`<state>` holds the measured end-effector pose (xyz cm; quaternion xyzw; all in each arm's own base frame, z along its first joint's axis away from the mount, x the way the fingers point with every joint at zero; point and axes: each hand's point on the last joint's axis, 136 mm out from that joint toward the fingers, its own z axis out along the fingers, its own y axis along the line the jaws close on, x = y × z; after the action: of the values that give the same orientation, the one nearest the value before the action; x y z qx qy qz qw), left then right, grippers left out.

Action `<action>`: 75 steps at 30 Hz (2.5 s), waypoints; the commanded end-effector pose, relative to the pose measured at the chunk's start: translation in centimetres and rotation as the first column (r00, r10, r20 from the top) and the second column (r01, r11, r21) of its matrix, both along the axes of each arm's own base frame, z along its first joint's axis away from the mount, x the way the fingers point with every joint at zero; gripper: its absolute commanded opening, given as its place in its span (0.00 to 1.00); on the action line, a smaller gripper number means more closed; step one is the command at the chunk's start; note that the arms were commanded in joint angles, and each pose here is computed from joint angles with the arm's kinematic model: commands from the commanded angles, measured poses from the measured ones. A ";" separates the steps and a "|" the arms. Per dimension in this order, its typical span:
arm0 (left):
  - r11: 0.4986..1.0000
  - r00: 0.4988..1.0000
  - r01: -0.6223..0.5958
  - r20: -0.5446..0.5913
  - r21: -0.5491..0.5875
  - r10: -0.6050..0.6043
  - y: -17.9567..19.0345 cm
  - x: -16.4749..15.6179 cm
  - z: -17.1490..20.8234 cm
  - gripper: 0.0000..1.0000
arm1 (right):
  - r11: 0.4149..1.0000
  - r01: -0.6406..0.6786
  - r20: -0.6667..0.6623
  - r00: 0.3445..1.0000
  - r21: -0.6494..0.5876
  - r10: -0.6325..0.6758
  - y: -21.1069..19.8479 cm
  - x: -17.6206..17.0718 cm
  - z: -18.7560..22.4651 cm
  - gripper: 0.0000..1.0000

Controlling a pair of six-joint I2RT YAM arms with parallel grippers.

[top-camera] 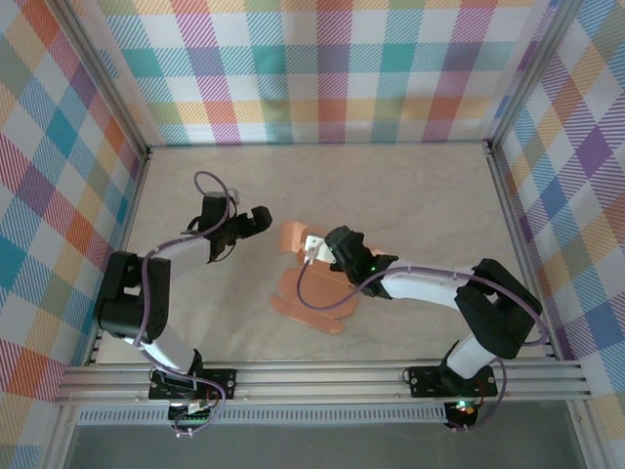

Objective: Fold the paper box

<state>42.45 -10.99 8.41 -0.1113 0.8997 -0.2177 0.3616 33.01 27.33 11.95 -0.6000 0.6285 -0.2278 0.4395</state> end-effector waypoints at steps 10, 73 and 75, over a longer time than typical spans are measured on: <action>0.967 0.973 0.217 -0.049 -0.135 -0.225 -4.0 0.6 -1.9 0.81 | 1.000 -0.003 0.263 0.965 -0.020 0.008 0.6 0.6 3.9 0.00; 0.795 0.796 0.604 0.096 -0.063 -0.597 -12.0 -6.2 -1.0 0.51 | 0.996 0.036 0.249 0.968 -0.082 -0.014 1.0 0.8 -1.9 0.00; 0.796 0.798 0.601 0.103 -0.070 -0.594 -12.1 -6.3 -1.0 0.51 | 0.996 0.035 0.246 0.969 -0.081 -0.014 1.0 0.8 -1.9 0.00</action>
<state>36.56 -22.28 6.17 0.1438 0.8794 -0.3566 0.2808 34.28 27.87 10.79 -0.5628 0.5614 -0.3520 0.4941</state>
